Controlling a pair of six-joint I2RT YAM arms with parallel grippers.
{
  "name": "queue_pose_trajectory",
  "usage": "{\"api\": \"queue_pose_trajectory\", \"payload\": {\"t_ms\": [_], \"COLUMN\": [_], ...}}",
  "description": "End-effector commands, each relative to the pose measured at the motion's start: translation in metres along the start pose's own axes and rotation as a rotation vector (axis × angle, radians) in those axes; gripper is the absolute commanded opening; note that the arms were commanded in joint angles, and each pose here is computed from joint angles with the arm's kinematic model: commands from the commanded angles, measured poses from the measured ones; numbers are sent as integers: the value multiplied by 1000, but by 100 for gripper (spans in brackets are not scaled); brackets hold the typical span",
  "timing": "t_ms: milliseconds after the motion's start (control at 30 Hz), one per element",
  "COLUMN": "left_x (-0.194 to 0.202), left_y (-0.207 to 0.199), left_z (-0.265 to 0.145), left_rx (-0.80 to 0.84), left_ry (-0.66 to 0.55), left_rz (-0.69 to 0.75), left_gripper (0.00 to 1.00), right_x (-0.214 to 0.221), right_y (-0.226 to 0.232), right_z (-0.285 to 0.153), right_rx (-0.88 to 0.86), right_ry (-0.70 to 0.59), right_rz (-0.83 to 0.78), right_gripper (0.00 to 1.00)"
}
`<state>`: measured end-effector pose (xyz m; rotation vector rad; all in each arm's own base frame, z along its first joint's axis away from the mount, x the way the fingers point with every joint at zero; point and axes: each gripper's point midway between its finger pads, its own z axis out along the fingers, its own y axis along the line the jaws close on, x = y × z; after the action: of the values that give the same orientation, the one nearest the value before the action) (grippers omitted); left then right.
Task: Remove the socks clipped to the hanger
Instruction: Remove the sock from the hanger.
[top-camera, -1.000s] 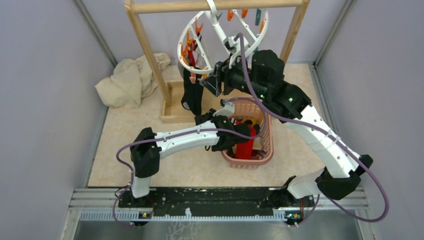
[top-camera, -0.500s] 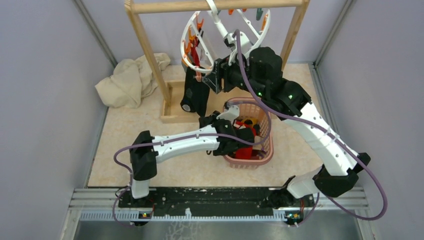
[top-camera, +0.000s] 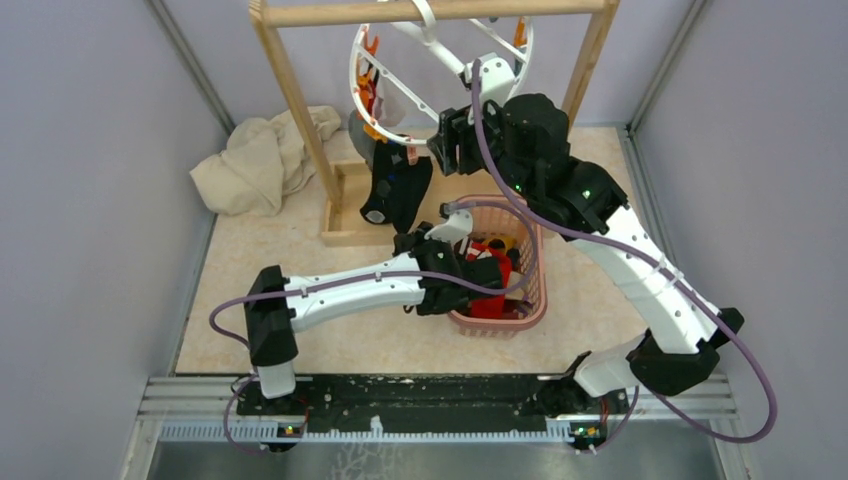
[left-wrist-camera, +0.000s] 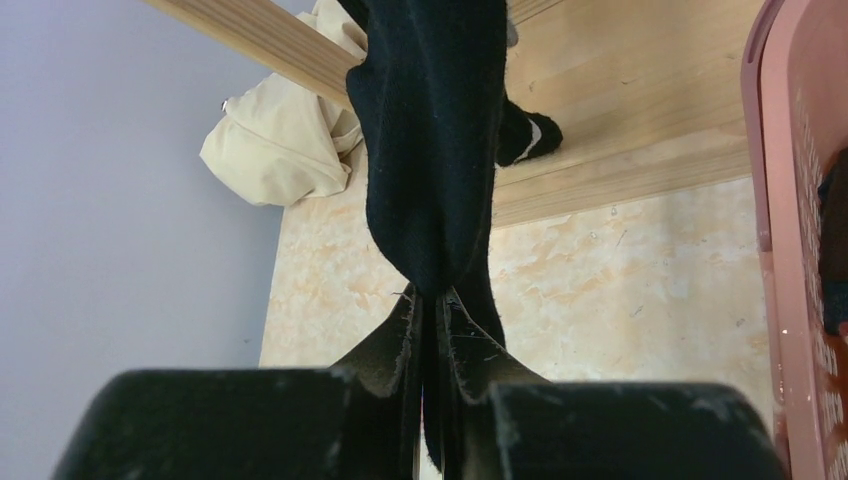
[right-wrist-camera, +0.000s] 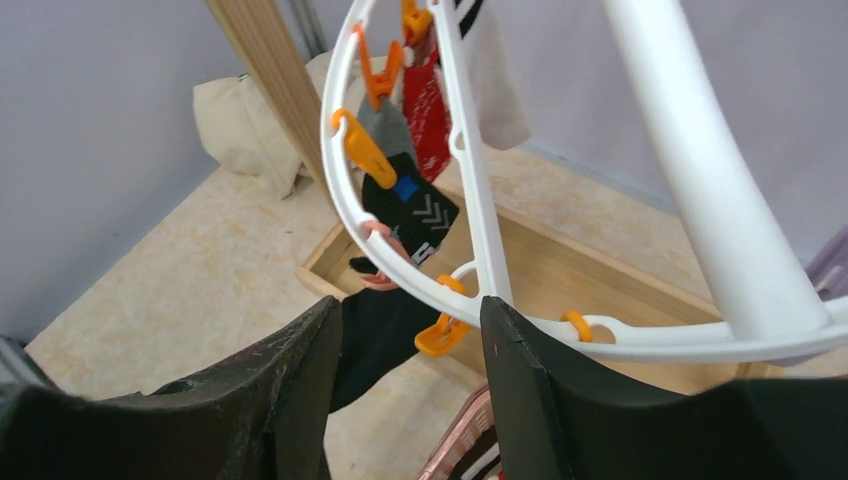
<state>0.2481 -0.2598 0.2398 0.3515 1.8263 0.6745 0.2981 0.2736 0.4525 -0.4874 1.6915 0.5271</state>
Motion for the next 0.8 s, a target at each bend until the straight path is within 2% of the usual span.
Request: {"api": "queue_pose_trajectory", "payload": {"t_ms": [0,467,767], "left_x": [-3,-11,-16], "left_y": [13,10,2], "left_z": [-9,-22,-34], "left_rx": [9,28,43], "left_ry": [-29,-76,-120], "left_rz": [-43,-33,-7], "left_gripper": [10,10,10], "right_x": [-39,-37,-42], "right_y": [-27,-85,-141], "right_z": [-22,-10,-3], "right_rx": [101,213,273], "right_ry": [-120,-130,-158], "right_rz": [-2,34,96], "right_gripper": [55,55,56]}}
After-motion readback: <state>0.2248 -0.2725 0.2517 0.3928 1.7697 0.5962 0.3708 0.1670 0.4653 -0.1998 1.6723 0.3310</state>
